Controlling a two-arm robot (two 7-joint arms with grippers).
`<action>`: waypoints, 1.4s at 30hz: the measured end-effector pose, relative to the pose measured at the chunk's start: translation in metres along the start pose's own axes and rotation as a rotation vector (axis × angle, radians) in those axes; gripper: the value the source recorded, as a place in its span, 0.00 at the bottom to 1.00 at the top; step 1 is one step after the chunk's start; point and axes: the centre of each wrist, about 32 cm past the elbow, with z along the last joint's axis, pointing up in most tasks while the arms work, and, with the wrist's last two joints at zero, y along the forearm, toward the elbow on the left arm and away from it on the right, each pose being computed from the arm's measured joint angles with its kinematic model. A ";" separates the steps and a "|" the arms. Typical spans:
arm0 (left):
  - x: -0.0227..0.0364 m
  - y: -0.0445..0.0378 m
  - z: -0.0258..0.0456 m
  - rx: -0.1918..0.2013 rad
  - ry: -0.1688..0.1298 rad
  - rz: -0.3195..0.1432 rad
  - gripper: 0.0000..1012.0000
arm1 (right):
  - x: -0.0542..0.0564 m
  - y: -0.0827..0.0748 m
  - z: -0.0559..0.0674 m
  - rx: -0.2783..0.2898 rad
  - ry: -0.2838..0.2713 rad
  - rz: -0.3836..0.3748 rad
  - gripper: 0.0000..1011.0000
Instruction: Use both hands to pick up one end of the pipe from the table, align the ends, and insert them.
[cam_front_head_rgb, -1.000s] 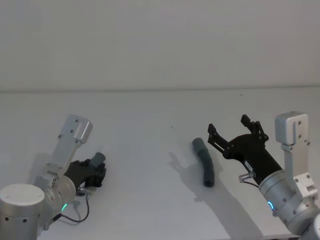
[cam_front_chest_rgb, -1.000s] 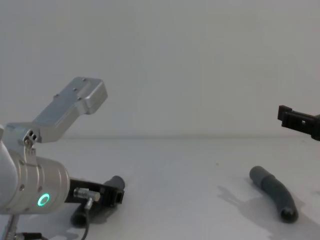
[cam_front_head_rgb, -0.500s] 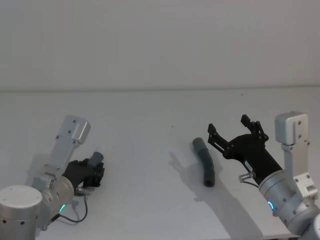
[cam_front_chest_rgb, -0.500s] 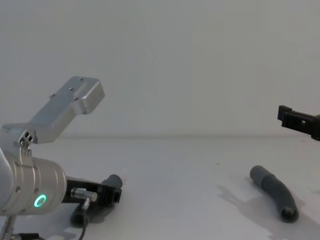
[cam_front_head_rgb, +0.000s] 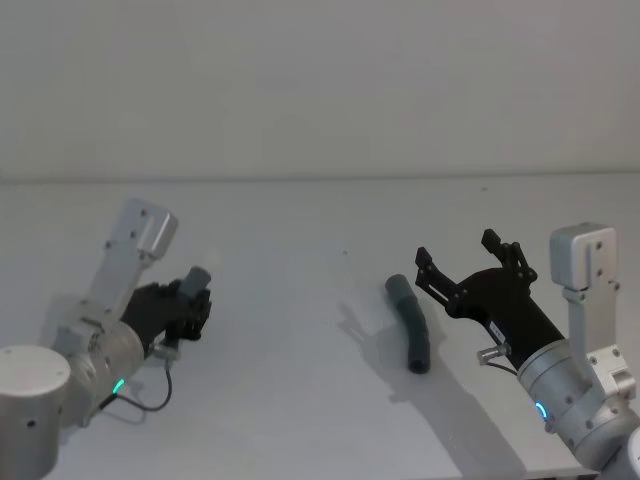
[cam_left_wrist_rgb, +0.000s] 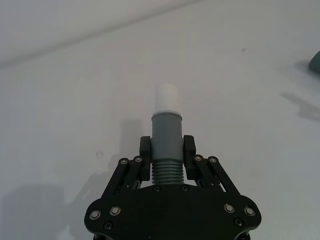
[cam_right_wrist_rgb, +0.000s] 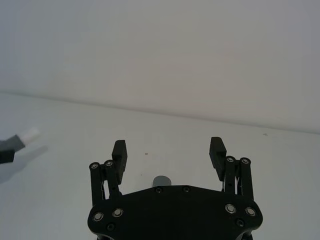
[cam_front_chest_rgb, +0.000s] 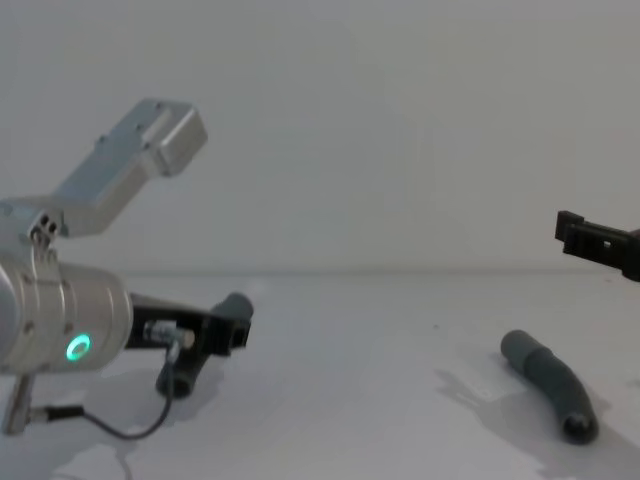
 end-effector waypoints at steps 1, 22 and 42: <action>0.0012 -0.0002 0.0013 -0.008 -0.005 -0.007 0.34 | 0.000 0.000 0.000 0.000 0.000 0.000 0.99; 0.0422 -0.0050 0.0387 -0.121 -0.149 -0.244 0.34 | 0.000 0.000 0.000 0.000 0.000 0.000 0.99; 0.0861 -0.0072 0.0716 -0.104 -0.281 -0.548 0.34 | 0.000 0.000 0.000 0.000 0.000 0.000 0.99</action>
